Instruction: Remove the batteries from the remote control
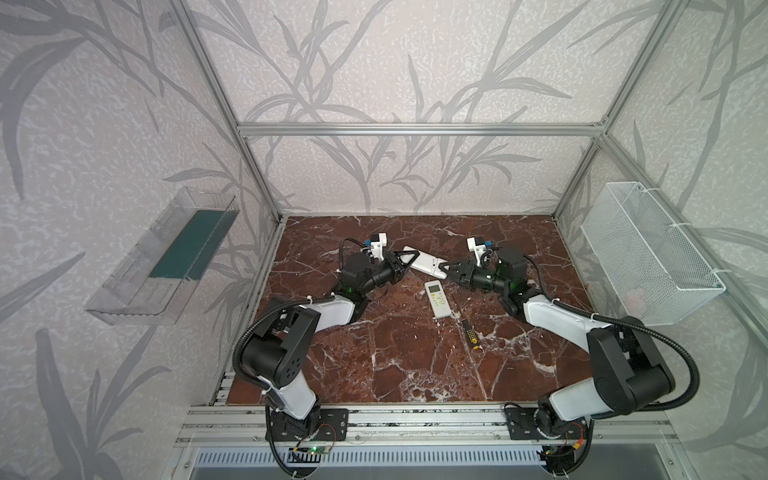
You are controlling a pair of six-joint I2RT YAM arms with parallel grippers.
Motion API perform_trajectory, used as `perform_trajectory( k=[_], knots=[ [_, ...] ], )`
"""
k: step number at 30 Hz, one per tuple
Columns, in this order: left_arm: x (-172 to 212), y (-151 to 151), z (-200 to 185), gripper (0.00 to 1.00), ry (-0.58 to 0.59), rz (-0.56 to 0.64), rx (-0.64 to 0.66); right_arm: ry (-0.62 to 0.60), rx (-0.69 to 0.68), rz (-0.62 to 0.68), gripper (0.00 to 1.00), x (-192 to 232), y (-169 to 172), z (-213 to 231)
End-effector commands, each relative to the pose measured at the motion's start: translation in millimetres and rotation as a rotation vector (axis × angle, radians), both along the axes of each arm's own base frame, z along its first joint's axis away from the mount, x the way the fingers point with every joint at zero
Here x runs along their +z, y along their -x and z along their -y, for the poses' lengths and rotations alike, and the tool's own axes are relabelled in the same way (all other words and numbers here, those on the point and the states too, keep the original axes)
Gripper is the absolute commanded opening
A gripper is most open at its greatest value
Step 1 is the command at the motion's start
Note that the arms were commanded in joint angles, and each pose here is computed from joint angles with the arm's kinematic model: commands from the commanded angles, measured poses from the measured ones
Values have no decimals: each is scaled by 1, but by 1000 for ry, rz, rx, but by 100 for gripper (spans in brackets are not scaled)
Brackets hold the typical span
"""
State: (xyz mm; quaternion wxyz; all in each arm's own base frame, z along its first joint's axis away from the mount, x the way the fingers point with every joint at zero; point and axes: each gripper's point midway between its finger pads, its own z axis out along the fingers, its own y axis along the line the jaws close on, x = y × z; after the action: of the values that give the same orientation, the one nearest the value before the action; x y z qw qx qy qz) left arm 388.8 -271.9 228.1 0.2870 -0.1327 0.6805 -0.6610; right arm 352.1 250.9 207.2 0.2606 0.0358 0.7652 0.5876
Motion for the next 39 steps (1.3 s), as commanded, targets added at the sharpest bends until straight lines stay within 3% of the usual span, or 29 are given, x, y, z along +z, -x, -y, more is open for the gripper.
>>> perform_trajectory(
  k=[1, 9, 25, 39],
  knots=[
    [48, -2, -5, 0, 104, 100, 19, -29, 11, 3, 36, 5, 1, -1],
    [53, 2, -7, 0, 90, 110, 22, -36, 11, 30, 28, 16, 1, -1],
    [37, -1, -10, 0, 42, 96, 36, 18, -9, 58, 22, 29, 6, 13],
    [54, -1, -13, 0, 105, 111, 30, 8, 17, 74, 24, 35, 10, 14]
  ],
)
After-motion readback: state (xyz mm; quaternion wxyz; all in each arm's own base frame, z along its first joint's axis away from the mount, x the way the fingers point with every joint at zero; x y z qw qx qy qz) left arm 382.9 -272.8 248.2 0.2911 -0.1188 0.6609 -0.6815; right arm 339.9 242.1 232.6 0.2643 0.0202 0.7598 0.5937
